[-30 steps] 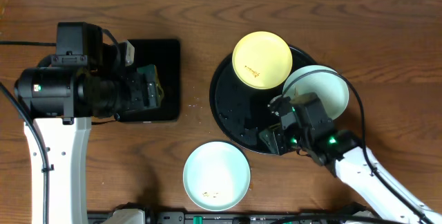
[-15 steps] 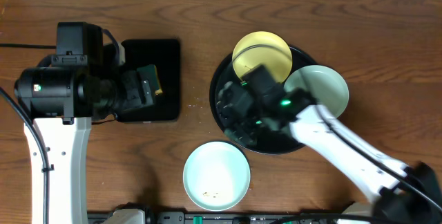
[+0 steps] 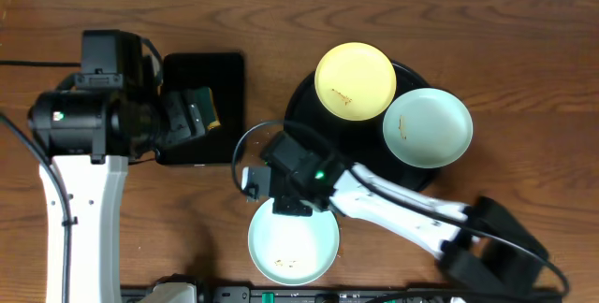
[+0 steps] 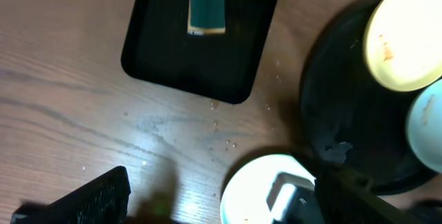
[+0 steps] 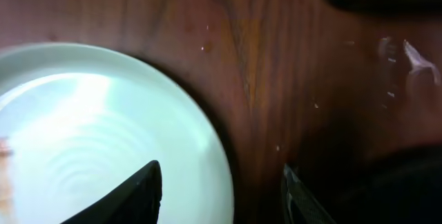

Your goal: Clean dirty plates on tray and stack at the side

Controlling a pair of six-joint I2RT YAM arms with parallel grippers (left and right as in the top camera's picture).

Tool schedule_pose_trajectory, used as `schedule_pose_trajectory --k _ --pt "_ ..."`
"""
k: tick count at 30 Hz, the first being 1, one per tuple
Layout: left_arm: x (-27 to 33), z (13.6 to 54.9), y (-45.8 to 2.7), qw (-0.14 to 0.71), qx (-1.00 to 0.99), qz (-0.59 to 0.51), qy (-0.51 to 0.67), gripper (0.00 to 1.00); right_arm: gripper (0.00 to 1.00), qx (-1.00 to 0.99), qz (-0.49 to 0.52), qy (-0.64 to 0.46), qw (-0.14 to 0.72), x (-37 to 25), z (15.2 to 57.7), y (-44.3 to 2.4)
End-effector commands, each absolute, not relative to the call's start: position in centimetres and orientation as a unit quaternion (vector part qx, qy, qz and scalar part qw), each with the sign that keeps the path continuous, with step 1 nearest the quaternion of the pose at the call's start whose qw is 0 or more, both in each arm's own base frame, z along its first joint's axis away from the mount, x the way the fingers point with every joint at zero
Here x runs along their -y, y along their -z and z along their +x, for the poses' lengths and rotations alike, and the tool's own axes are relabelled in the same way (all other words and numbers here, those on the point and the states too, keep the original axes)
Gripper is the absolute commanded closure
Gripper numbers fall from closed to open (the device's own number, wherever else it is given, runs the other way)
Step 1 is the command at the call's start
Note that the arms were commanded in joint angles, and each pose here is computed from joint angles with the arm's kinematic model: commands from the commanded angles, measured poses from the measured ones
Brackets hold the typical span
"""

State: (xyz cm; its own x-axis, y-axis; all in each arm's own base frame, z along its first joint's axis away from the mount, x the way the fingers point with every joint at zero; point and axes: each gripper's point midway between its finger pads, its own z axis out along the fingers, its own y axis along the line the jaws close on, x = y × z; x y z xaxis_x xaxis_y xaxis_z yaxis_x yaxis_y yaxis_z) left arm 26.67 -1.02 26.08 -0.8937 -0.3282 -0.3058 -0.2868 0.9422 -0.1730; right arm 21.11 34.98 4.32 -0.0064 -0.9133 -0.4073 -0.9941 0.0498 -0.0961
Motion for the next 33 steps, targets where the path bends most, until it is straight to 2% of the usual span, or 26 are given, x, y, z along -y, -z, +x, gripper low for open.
schedule_pose_trajectory --k 1,20,23,27,30,33 --pt "0.7 26.4 -24.8 0.155 -0.973 -0.165 0.053 0.14 0.46 -0.678 -0.707 -0.079 0.186 -35.2 21.8 -2.7" --pt "0.2 26.6 -24.0 0.155 -0.973 -0.167 0.038 0.14 0.47 -0.690 -0.710 -0.038 0.133 -32.8 22.4 1.1" --pt "0.2 26.5 -24.0 0.153 -0.973 -0.167 0.038 0.14 0.51 -0.693 -0.709 -0.036 0.121 -32.2 22.2 1.3" --pt "0.2 26.5 -24.0 0.152 -0.973 -0.167 0.038 0.14 0.66 -0.699 -0.707 -0.035 0.107 -31.6 21.8 1.5" --pt "0.2 26.5 -23.8 0.151 -0.974 -0.167 0.038 0.14 0.71 -0.702 -0.704 -0.035 0.104 -31.4 21.8 1.6" --pt "0.2 26.4 -23.7 0.149 -0.974 -0.168 0.037 0.14 0.87 -0.703 -0.702 -0.036 0.104 -31.5 21.7 1.6"
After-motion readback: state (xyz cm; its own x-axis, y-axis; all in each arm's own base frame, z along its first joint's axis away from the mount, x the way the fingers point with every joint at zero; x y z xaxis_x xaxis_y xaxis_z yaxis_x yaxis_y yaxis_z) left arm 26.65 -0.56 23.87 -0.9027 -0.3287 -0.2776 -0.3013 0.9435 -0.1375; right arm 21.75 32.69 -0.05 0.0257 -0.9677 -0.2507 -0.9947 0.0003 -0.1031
